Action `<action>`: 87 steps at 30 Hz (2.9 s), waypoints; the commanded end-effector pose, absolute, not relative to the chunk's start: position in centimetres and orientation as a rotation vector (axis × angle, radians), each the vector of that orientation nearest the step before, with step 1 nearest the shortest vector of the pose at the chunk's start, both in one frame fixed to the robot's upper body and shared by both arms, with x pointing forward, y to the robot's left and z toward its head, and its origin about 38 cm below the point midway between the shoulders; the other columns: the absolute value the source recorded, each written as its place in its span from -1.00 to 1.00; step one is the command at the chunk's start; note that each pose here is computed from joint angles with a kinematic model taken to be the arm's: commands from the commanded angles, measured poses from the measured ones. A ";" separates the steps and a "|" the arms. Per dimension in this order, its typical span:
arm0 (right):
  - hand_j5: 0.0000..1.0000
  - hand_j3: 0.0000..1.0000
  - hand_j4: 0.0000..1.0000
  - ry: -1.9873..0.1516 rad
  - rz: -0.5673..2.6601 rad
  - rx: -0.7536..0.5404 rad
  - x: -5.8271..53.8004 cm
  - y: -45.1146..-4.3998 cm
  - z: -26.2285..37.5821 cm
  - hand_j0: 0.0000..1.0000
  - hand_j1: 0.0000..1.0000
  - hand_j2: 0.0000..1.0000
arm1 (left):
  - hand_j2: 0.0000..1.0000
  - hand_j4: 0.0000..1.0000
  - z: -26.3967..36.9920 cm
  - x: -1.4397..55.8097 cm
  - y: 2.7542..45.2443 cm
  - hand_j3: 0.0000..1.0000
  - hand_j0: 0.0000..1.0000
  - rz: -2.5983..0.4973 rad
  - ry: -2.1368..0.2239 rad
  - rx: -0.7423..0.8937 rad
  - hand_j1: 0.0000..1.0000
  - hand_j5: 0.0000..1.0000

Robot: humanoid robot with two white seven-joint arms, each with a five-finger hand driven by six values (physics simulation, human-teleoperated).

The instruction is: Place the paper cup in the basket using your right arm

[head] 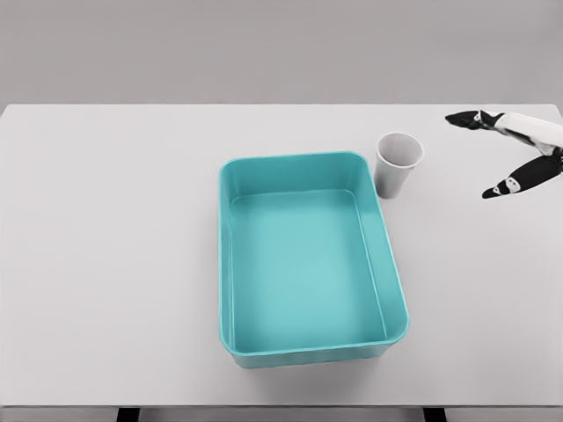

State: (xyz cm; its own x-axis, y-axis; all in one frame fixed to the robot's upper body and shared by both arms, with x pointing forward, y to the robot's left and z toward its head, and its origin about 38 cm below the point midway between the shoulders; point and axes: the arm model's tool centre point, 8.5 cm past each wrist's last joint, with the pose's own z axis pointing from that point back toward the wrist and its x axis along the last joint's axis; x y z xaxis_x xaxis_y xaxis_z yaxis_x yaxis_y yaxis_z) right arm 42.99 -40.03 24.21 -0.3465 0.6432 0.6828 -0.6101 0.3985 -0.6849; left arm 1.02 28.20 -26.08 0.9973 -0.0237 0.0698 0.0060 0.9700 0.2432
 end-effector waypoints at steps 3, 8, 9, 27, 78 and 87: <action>1.00 1.00 1.00 -1.492 1.199 0.069 43.6 -39.6 23.3 1.00 1.00 1.00 | 1.00 1.00 -26.1 1.0 28.2 1.00 1.00 -0.015 -0.072 0.245 1.00 1.00; 1.00 1.00 1.00 -1.382 1.083 0.004 44.4 -43.1 21.3 1.00 1.00 1.00 | 1.00 1.00 -26.1 1.0 28.2 1.00 1.00 -0.015 -0.072 0.245 1.00 1.00; 1.00 1.00 1.00 -1.379 1.047 0.002 45.0 -43.4 20.7 1.00 1.00 1.00 | 1.00 1.00 -26.1 1.0 28.2 1.00 1.00 -0.015 -0.072 0.245 1.00 1.00; 1.00 1.00 1.00 -1.382 1.009 0.095 48.8 -37.9 16.8 1.00 1.00 1.00 | 1.00 1.00 -26.1 1.0 28.2 1.00 1.00 -0.015 -0.072 0.245 1.00 1.00; 1.00 1.00 1.00 -1.371 1.036 0.168 49.6 -34.3 15.2 1.00 1.00 1.00 | 1.00 1.00 -26.1 1.0 28.2 1.00 1.00 -0.015 -0.072 0.245 1.00 1.00; 1.00 1.00 1.00 -1.376 1.036 0.179 49.7 -33.8 15.1 1.00 1.00 1.00 | 1.00 1.00 -26.1 1.0 28.2 1.00 1.00 -0.015 -0.074 0.245 1.00 1.00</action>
State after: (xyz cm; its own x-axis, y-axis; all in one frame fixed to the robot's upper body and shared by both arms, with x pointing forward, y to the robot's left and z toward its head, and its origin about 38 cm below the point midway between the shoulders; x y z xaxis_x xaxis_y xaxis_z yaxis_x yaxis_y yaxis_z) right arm 49.65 -33.91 15.03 -0.1470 0.5025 0.8520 -0.6859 0.5688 -0.4538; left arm 1.02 28.20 -26.08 0.9972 -0.0237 0.0703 0.0059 0.9700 0.2432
